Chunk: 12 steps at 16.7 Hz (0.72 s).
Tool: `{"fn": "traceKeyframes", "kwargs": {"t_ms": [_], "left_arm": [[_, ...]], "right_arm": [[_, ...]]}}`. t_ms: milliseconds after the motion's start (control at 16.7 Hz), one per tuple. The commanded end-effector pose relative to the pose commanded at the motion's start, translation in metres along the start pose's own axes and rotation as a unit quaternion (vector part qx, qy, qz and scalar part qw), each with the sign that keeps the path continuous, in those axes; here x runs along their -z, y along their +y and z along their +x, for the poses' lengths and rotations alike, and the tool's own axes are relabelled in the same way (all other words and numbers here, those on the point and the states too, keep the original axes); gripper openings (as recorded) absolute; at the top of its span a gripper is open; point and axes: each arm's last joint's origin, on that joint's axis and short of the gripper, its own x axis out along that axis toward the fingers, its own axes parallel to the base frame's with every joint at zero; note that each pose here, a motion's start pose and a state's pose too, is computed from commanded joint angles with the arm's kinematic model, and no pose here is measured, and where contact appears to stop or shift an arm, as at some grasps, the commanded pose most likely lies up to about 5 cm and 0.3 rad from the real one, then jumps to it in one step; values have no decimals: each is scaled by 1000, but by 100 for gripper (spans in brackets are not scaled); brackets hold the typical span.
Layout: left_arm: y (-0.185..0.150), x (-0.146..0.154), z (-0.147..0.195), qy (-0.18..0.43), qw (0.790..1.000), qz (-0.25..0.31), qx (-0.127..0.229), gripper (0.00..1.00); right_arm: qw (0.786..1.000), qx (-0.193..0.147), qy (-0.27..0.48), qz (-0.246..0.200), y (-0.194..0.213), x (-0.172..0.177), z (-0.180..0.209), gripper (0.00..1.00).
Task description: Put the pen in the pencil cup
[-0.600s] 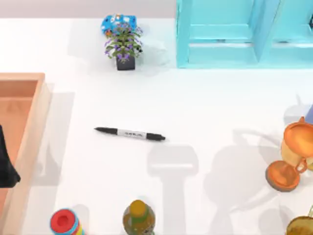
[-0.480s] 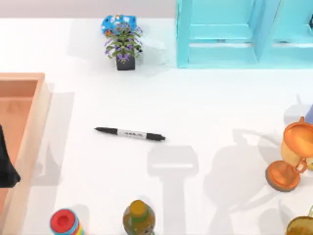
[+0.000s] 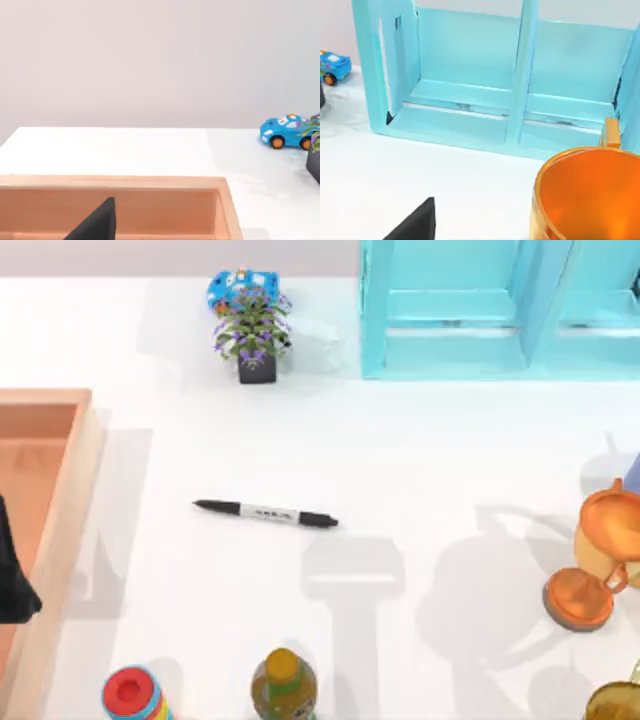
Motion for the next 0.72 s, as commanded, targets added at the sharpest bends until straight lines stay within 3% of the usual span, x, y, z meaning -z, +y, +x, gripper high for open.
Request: {"fn": "traceKeyframes", "kwargs": {"t_ms": [180,360,540,720], "left_arm": [[0,0,0,0,1000,0,0,100],[0,0,0,0,1000,0,0,100],[0,0,0,0,1000,0,0,100],[0,0,0,0,1000,0,0,100]], "right_arm": [[995,-50,78,-41,16,-55,19,100],[976,-102,162,-101,45,-108,58,100],[941,-152,246,-177,92,-145,112,100],[890,-197,320,-260,152,-153,171,100]]}}
